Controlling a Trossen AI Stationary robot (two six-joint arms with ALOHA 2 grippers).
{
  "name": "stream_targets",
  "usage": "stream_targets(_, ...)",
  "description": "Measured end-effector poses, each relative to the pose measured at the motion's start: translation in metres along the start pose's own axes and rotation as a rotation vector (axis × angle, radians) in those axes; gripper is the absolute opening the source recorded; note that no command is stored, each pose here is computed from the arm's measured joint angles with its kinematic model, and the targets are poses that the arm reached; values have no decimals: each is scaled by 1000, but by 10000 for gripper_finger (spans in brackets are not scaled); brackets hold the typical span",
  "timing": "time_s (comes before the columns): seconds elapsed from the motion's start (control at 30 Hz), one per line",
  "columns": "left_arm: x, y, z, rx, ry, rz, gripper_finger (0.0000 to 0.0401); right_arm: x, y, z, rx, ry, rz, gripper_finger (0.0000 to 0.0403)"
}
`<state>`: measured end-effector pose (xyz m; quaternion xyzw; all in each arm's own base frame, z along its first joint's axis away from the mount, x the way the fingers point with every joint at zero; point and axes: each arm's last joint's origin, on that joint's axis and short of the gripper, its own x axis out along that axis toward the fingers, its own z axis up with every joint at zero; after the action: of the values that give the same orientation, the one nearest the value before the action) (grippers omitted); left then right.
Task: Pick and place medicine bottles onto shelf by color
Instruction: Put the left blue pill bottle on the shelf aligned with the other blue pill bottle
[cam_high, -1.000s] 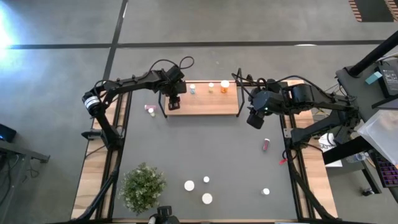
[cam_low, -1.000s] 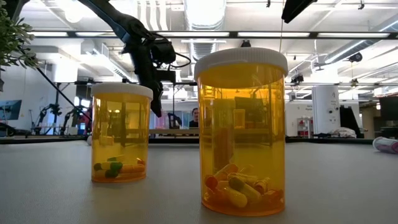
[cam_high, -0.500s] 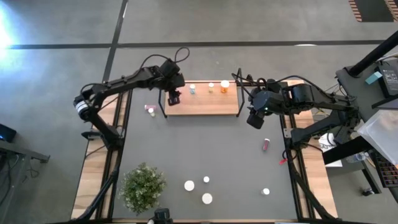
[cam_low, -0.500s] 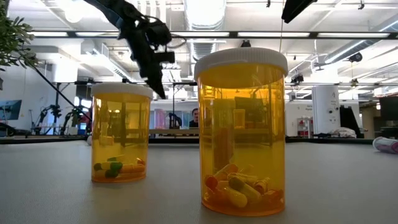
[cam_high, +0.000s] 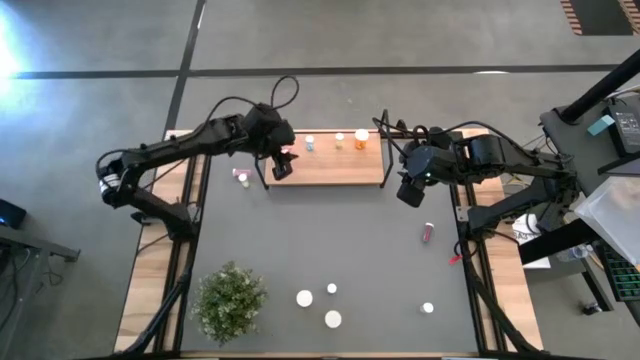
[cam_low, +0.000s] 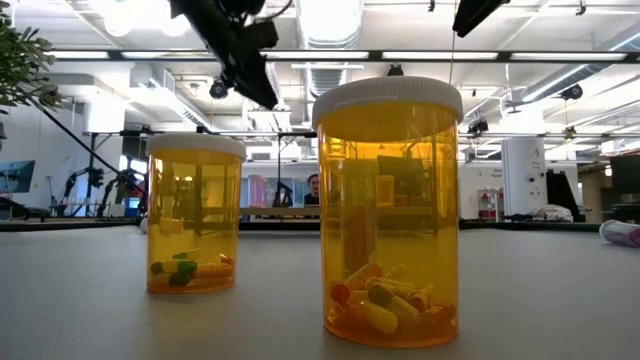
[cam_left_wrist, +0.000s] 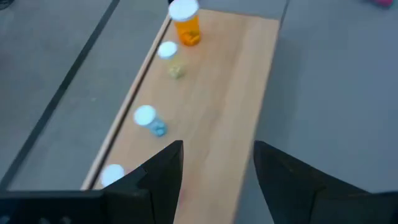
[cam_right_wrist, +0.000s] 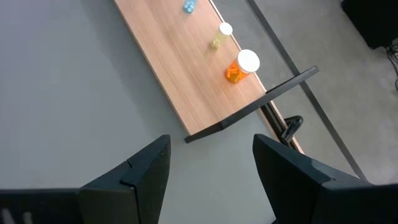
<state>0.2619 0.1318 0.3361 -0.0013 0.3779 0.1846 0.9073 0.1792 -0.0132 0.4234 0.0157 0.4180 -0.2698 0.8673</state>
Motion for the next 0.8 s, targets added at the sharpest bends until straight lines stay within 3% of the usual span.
stream_targets(0.5,-14,-58,6,-152,-29,46,179,0,0,0,0,0,0,219)
stream_targets(0.8,-17,-78,-3,-312,52,23,179,0,0,0,0,0,0,219)
